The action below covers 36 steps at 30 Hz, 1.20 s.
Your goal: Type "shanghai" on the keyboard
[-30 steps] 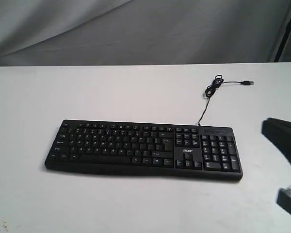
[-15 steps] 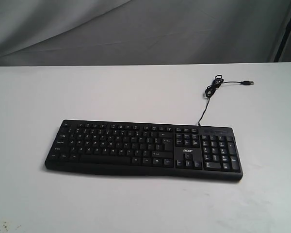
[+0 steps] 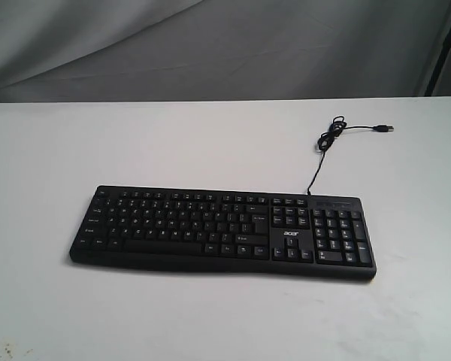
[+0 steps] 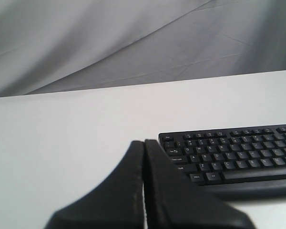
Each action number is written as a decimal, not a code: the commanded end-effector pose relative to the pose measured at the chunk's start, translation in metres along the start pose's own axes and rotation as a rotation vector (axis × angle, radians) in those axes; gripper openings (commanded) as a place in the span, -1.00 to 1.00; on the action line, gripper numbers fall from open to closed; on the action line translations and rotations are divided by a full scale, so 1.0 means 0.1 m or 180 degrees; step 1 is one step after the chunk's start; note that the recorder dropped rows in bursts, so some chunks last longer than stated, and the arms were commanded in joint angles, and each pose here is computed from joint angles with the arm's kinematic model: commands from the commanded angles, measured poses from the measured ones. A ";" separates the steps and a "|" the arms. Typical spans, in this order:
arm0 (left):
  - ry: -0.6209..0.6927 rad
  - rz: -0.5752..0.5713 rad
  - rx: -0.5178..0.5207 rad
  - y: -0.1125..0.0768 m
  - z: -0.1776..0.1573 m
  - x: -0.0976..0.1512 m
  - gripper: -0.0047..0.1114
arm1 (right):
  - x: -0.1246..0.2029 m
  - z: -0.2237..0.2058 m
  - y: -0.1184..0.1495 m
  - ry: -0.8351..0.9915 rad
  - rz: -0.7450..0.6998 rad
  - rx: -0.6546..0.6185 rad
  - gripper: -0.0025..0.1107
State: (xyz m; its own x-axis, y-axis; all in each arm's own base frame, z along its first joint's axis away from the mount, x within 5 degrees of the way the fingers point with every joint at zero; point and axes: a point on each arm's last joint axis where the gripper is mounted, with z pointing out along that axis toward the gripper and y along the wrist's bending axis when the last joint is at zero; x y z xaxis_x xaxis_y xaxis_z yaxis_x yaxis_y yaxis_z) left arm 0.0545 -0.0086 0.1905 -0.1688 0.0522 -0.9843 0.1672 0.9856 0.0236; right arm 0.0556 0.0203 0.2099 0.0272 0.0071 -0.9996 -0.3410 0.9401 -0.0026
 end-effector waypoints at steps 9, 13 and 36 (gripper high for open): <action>-0.0007 -0.0005 0.0011 0.00 0.00 0.01 -0.92 | 0.18 -0.02 0.02 0.0580 0.0034 -0.0071 -0.96; -0.0007 -0.0005 0.0011 0.00 0.00 0.01 -0.92 | 0.18 -0.02 0.02 0.0580 0.0034 -0.0071 -0.96; -0.0007 -0.0005 0.0011 0.00 0.00 0.01 -0.92 | 0.18 -0.02 0.02 0.0580 0.0034 -0.0071 -0.96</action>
State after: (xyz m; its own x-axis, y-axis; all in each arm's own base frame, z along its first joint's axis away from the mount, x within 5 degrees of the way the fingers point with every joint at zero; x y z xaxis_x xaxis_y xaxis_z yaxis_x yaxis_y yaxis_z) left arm 0.0545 -0.0086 0.1905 -0.1688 0.0522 -0.9843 0.1672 0.9856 0.0236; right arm 0.0537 0.0222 0.1934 -0.1435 -0.0534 -0.9882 -0.3661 0.9306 0.0028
